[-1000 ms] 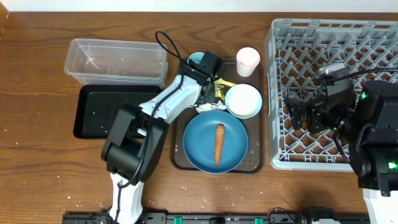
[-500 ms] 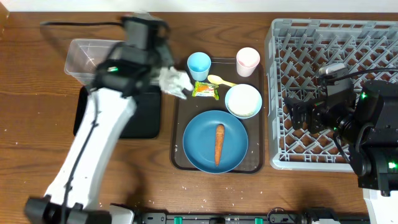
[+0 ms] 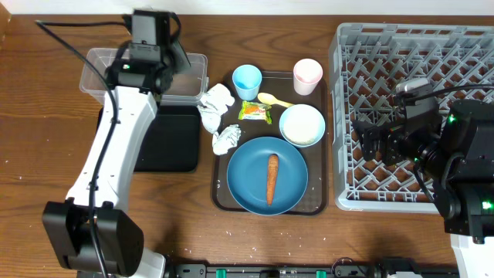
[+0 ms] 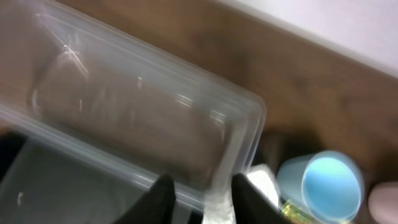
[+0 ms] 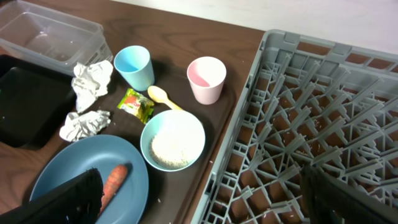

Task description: Sort waste into correct bins and load items into the dishwasher rack

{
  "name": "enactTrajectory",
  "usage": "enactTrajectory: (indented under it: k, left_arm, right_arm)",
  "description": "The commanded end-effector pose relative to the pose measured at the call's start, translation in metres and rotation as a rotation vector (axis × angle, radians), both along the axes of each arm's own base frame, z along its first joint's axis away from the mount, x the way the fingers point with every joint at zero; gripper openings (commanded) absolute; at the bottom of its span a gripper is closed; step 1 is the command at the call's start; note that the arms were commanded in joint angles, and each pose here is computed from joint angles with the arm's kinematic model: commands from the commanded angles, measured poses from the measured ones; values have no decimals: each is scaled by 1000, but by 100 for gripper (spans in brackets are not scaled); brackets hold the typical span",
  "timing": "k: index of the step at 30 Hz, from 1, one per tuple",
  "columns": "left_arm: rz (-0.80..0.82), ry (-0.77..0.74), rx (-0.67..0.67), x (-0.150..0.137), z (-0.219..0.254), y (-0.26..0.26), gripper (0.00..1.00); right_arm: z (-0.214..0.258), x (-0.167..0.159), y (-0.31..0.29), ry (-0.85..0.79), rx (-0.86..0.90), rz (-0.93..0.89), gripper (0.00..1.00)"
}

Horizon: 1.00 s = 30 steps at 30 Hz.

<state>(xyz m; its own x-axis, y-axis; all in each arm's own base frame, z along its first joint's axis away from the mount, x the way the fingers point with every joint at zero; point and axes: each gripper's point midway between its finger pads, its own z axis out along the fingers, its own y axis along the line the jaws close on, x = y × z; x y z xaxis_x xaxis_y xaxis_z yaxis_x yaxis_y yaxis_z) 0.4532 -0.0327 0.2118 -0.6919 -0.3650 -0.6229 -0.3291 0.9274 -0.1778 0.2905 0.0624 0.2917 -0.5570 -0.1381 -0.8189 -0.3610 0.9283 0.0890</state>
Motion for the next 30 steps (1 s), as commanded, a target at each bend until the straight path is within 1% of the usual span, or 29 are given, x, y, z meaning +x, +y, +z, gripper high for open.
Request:
enactTrajectory:
  k: [1,3,8,11,13,16,21,25,30]
  left_arm:
    - [-91,90,-22,-28,-3,-23,45]
    - [-128,178,-29,-48,-13,-34,51]
    - [-216,381,14,-99,-44,-60,60]
    - [-268,445,40,-118,-62,-74,64]
    - [-294,466,54,-126,-78,-82,68]
    - [-343,465,71,-129,-103,-90,70]
    - [-409,409,92,-124,-136,-94,74]
    - [-451,351,105,-115,-146,-97,74]
    - [-458,329,104,-112,-156,-99,75]
  right_arm:
    - [7,0,2,-12,10,3,99]
    - [7,0,2,-12,10,3,99]
    - [7,0,2,-12,10,3,99]
    - [7,0,2,-12,11,3,99]
    - [7,0,2,-12,11,3,99]
    - [7,0,2,-12,11,3,99]
    - [7,0,2,-11,11,3,99]
    - [6,-1,2,-7,13,6,99]
    - [5,-1,2,-1,13,6,99]
